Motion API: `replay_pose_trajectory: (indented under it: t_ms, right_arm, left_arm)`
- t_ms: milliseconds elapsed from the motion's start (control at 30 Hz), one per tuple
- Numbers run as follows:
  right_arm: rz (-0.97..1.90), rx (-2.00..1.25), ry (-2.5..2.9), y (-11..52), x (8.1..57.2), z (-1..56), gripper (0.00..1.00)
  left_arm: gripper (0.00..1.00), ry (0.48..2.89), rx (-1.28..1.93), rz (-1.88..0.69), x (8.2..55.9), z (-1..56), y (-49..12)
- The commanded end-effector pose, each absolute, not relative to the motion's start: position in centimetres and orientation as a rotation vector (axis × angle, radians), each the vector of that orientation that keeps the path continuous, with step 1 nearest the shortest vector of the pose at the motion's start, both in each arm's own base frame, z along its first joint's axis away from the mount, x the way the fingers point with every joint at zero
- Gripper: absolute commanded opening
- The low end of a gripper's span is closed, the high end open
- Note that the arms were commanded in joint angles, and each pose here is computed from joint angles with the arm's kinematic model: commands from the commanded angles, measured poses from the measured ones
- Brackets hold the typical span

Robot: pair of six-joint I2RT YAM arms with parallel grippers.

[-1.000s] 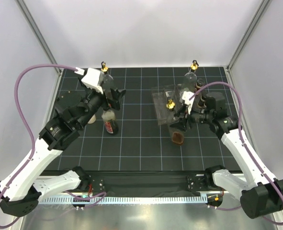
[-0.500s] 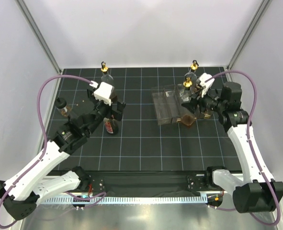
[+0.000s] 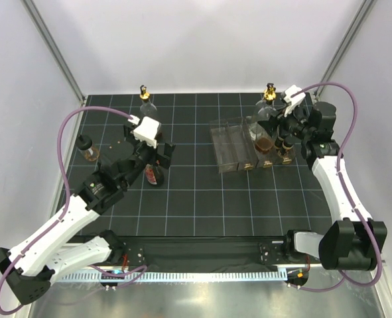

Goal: Organize the condiment bottles
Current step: Place the bottle in the storage box.

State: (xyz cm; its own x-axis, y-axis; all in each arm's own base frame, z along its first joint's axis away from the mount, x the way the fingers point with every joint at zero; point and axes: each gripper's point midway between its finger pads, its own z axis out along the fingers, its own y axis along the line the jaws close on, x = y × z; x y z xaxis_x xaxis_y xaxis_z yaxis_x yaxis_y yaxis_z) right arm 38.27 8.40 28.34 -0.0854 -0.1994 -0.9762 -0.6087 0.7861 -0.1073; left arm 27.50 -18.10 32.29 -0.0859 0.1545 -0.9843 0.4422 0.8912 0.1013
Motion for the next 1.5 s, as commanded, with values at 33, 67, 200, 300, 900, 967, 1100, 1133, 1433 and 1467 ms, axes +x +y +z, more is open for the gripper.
replay_pose_trajectory:
  t_ms: [33, 67, 200, 300, 900, 967, 1100, 1133, 1433, 1467]
  right_arm:
    - [0.303, -0.663, 1.419, 8.2, 40.7, 33.2, 0.04]
    - [0.300, -0.663, 1.410, 8.2, 41.0, 33.2, 0.04]
    - [0.300, -0.661, 1.405, 8.1, 41.8, 32.1, 0.04]
    - [0.293, -0.659, 1.399, 8.1, 42.2, 31.3, 0.04]
    - [0.208, -0.584, 1.387, 6.3, 44.3, 28.0, 0.04]
    - [0.201, -0.564, 1.386, 6.1, 44.6, 27.8, 0.04]
    - [0.200, -0.508, 1.378, 5.6, 45.2, 27.3, 0.04]
    - [0.208, -0.497, 1.382, 5.6, 45.4, 26.9, 0.04]
    - [0.172, -0.412, 1.356, 4.6, 46.3, 26.2, 0.04]
    - [0.166, -0.401, 1.355, 4.5, 46.5, 26.1, 0.04]
  left_arm:
    - [1.00, 1.598, 0.428, -0.250, 27.8, 33.9, -17.6]
    - [1.00, 1.599, 0.431, -0.252, 27.8, 33.8, -17.7]
    - [1.00, 1.603, 0.433, -0.253, 27.9, 33.6, -17.8]
    - [1.00, 1.608, 0.435, -0.248, 28.0, 33.4, -17.7]
    - [1.00, 1.617, 0.436, -0.258, 28.3, 32.8, -17.8]
    - [1.00, 1.616, 0.434, -0.260, 28.3, 32.8, -17.8]
    - [1.00, 1.621, 0.438, -0.262, 28.4, 32.6, -17.9]
    - [1.00, 1.622, 0.440, -0.262, 28.4, 32.5, -18.0]
    - [1.00, 1.628, 0.435, -0.258, 28.7, 32.4, -17.8]
    - [1.00, 1.632, 0.434, -0.257, 28.8, 32.3, -17.8]
